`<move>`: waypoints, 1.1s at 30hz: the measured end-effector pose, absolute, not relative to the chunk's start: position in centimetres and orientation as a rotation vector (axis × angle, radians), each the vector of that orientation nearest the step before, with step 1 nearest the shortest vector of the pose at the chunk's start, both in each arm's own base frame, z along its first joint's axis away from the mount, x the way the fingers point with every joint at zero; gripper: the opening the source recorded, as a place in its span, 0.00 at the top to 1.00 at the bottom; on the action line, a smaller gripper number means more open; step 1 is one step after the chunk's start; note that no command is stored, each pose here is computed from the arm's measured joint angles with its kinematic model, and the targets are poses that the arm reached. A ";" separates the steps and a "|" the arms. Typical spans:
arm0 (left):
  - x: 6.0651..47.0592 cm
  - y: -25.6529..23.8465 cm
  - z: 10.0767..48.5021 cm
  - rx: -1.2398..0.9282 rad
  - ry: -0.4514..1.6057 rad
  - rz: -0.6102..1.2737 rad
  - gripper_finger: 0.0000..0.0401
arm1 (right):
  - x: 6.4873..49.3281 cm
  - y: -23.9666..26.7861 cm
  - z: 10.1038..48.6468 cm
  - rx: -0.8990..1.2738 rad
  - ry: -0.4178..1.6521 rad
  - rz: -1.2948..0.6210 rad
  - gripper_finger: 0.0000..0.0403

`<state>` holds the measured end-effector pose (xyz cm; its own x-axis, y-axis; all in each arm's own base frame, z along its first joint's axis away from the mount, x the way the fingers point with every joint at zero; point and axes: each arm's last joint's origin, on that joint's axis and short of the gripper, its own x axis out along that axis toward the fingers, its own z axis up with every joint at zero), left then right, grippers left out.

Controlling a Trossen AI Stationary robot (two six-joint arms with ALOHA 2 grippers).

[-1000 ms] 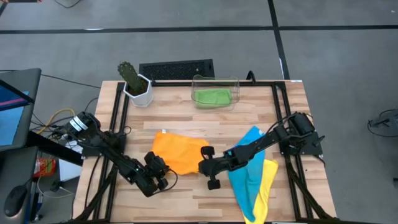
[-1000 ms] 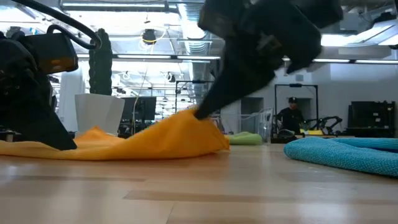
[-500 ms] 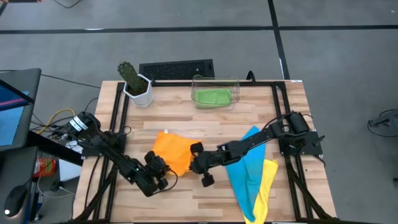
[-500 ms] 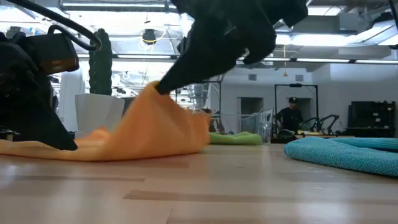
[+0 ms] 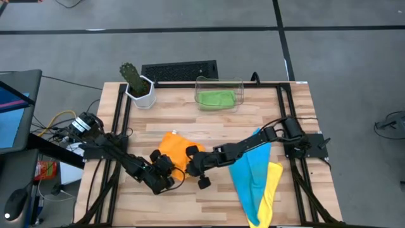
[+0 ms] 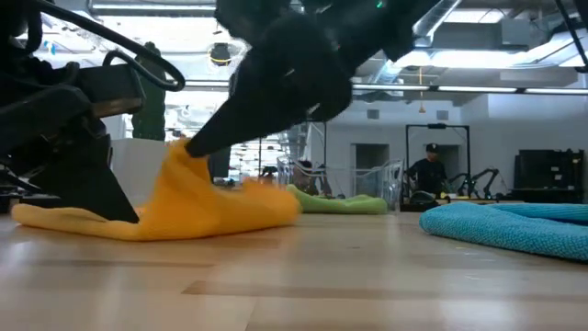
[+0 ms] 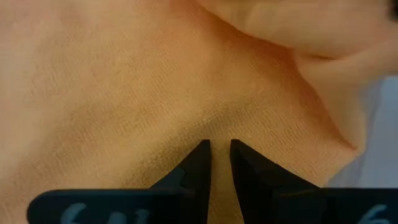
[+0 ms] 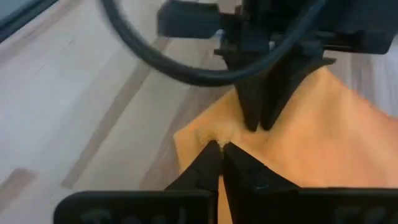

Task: Fold microfiber towels
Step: Fold the orange towel

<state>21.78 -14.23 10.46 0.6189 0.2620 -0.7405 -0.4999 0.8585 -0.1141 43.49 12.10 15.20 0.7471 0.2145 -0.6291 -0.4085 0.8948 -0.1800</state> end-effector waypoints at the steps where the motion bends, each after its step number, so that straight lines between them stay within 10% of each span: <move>1: 21.8 -14.3 10.5 -0.328 0.793 0.443 0.86 | 43.9 12.0 15.1 -0.316 0.628 0.355 0.90; 15: 21.5 -14.1 12.6 -0.324 0.764 0.402 0.86 | 45.5 11.6 14.8 -0.329 0.567 0.424 0.87; 33: 23.3 -15.6 14.4 -0.417 0.646 0.142 0.86 | 45.8 10.4 15.7 -0.267 0.547 0.419 0.58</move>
<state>23.25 -15.56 14.41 0.7925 -0.0001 -0.6099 -0.2556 0.9079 -0.3322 45.78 10.36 15.66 0.7735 0.3121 -0.5517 -0.4513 0.8823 -0.1337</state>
